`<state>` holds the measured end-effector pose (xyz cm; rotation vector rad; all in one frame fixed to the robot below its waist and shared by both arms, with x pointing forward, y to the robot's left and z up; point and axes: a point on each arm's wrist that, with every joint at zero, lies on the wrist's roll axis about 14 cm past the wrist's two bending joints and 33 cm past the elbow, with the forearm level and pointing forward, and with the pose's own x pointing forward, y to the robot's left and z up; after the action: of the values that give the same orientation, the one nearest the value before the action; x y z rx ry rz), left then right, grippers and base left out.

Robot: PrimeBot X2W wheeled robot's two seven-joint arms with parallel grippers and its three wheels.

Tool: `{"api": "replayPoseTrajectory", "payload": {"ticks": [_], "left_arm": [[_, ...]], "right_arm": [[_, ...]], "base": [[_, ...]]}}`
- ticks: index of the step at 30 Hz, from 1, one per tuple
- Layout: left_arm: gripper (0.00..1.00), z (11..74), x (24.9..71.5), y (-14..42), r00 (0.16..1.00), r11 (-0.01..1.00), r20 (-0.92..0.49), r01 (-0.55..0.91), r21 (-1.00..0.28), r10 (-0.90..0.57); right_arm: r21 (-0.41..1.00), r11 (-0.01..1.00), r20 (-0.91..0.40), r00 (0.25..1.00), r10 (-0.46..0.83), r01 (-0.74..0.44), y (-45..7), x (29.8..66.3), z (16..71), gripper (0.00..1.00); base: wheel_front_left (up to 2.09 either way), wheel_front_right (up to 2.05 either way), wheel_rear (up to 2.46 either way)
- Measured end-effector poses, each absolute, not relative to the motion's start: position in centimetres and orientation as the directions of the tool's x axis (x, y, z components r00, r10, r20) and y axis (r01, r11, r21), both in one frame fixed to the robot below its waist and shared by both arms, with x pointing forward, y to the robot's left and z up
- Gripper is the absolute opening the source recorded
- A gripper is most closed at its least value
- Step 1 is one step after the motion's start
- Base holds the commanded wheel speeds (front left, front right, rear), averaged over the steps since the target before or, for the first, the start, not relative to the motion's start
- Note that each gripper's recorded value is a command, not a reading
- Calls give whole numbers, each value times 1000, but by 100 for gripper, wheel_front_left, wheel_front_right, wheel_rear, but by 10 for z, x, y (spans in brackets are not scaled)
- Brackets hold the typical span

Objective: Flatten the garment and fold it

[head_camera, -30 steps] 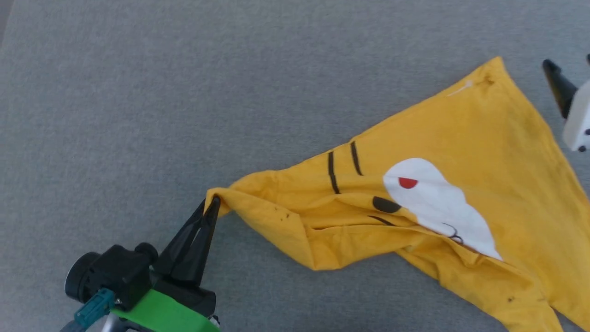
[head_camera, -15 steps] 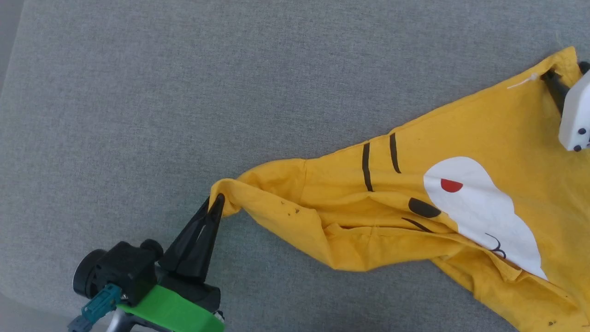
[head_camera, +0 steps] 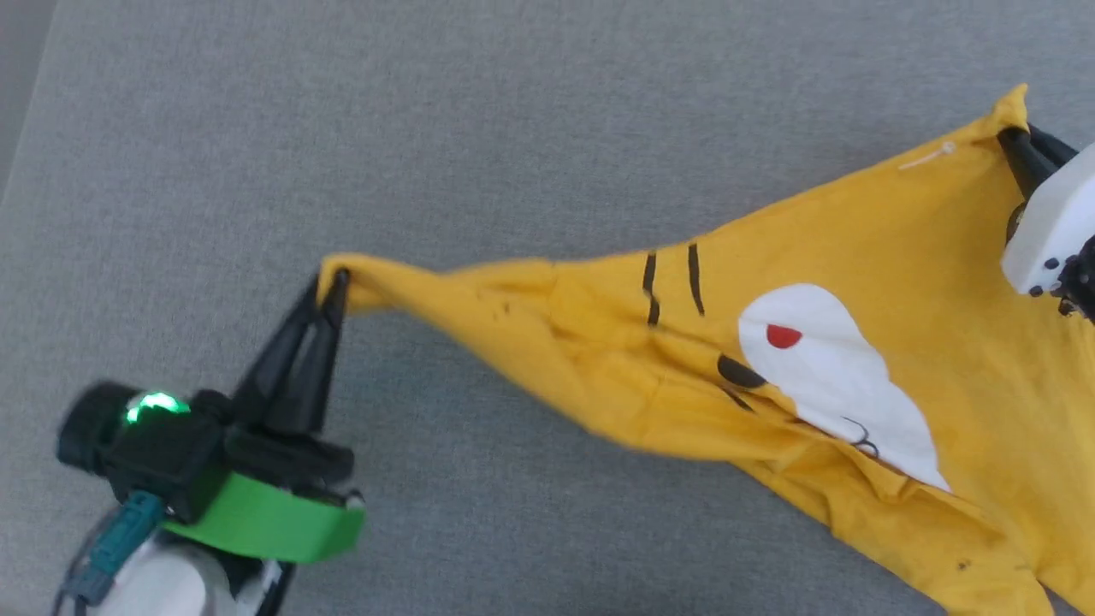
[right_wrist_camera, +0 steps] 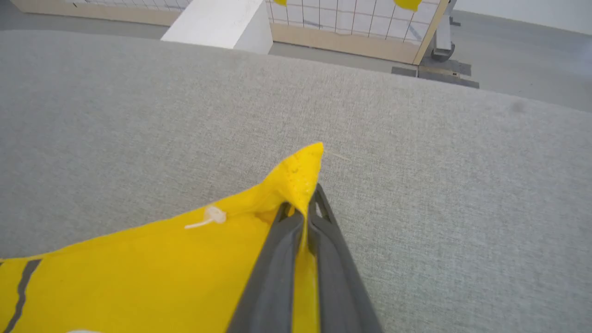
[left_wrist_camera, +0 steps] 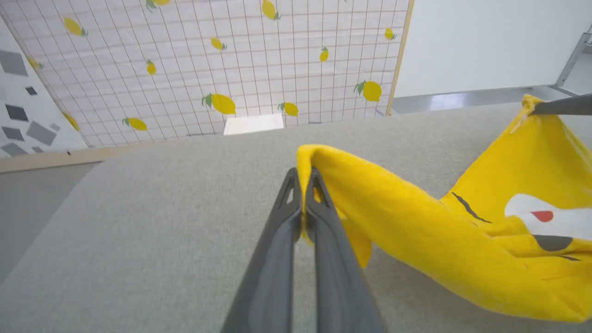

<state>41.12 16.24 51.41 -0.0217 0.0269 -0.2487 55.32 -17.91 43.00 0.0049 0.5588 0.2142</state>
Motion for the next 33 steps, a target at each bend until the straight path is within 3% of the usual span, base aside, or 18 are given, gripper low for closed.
{"api": "replayPoseTrajectory", "payload": {"ticks": [4,11,19,24,33], "left_arm": [[0,562,427,165,948,965,182,255,54,-260],[0,626,438,161,882,953,360,277,124,-303],[0,732,426,144,750,930,556,334,151,-359],[0,780,408,123,675,897,603,404,181,-426],[0,835,396,83,602,829,589,506,241,-539]], "right_arm": [[106,980,-354,915,193,-166,-187,546,482,0],[123,983,-89,985,151,-139,-204,514,575,0],[113,979,148,977,153,-171,-205,467,666,0],[88,976,242,954,175,-202,-202,439,714,0],[29,974,288,935,205,-223,-204,410,768,0]], "base": [[0,0,0],[0,0,0],[0,0,0],[0,0,0],[0,0,0]]}}
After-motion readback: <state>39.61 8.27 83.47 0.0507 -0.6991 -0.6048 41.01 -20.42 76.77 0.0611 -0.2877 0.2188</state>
